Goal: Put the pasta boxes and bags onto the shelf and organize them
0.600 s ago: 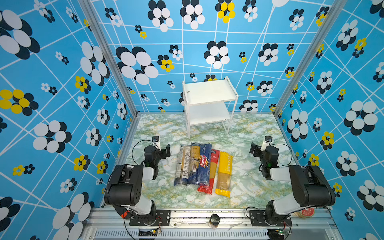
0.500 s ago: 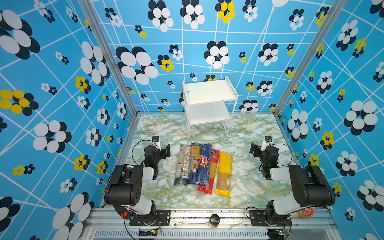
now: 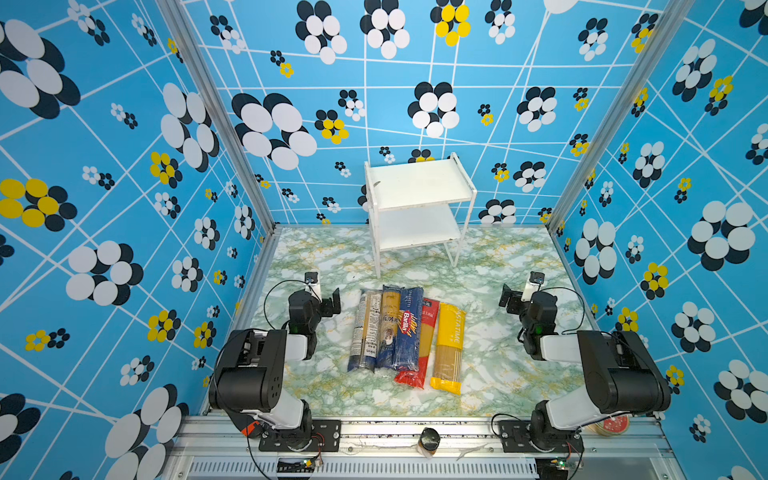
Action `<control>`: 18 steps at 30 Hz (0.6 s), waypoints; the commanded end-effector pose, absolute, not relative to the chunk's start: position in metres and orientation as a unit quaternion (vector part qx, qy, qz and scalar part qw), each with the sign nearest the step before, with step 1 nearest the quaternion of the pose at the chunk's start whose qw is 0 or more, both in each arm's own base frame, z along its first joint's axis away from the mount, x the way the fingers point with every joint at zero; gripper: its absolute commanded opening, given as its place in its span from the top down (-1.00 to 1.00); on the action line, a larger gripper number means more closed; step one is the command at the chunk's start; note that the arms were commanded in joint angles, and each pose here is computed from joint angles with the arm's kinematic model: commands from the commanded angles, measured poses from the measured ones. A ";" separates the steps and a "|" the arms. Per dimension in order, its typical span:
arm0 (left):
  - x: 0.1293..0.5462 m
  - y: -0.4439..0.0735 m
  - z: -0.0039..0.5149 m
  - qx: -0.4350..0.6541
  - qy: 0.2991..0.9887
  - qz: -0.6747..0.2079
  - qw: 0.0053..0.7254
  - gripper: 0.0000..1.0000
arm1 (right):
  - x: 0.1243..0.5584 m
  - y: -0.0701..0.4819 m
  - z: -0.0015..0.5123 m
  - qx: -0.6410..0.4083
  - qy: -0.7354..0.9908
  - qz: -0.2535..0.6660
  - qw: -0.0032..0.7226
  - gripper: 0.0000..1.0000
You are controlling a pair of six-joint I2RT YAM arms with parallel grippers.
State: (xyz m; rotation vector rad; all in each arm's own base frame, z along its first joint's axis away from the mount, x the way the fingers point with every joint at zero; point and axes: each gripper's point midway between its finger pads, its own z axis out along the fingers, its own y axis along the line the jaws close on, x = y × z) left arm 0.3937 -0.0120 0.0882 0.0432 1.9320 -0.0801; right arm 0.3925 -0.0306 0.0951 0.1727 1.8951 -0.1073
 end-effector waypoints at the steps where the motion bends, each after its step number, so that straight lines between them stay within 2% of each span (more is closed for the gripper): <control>1: 0.398 -0.013 0.095 0.022 0.816 -0.034 0.576 -0.98 | 0.393 -0.029 0.094 0.074 0.810 -0.048 0.579 -0.98; 18: 0.398 -0.008 0.095 0.010 0.817 -0.005 0.577 -0.98 | 0.393 -0.029 0.094 0.074 0.811 -0.049 0.579 -0.98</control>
